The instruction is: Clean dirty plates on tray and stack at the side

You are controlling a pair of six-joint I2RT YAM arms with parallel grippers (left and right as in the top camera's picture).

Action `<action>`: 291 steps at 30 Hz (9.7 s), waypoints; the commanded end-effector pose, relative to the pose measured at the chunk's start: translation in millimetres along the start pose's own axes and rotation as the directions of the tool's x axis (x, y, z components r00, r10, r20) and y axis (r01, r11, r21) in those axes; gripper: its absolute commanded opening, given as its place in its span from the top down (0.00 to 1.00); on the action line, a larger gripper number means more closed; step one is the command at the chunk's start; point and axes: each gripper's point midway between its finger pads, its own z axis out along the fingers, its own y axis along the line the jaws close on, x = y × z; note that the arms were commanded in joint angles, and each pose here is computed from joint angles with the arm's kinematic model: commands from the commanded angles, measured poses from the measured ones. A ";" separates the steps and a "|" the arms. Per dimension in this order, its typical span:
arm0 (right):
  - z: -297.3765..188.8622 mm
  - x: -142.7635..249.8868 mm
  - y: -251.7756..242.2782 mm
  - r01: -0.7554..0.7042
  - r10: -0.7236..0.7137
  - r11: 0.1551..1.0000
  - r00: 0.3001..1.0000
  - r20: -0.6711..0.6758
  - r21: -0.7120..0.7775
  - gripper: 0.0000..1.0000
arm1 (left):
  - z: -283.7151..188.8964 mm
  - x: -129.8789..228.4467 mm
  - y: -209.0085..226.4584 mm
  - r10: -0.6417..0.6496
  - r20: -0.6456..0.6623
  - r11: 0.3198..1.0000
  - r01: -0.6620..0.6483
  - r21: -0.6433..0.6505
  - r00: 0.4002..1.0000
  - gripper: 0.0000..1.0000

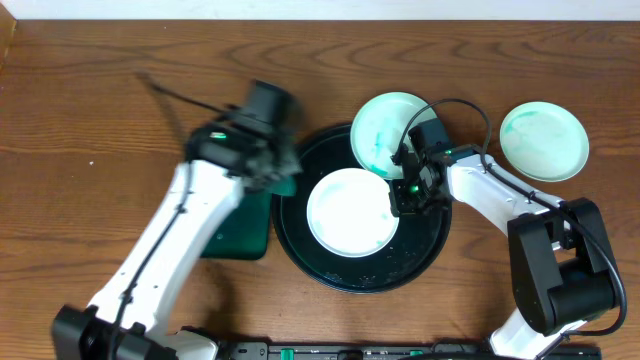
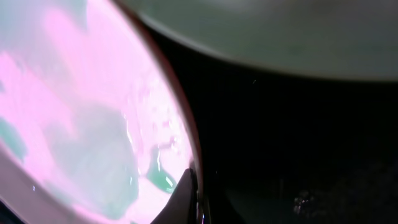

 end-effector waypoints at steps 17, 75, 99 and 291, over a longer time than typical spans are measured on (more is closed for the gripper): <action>-34.3 -22.5 1.7 0.204 -0.226 0.967 0.963 0.144 0.156 0.99 | 58.8 -18.4 116.5 -0.082 -0.144 0.964 0.042 -0.264 0.986 0.52; -196.0 -91.8 322.1 0.410 -0.793 0.495 -0.147 0.591 0.766 0.99 | -148.2 -27.6 104.5 -0.207 0.383 0.968 0.132 0.213 0.900 0.20; -204.0 -86.5 325.4 0.350 -0.822 0.466 -0.169 0.544 0.813 0.99 | -148.2 -27.7 104.5 -0.207 0.383 0.968 0.132 0.213 0.900 0.20; -106.3 -196.4 -69.0 -0.188 0.181 0.981 0.769 0.612 -0.054 0.50 | -148.2 -27.7 104.5 -0.207 0.383 0.968 0.132 0.213 0.900 0.20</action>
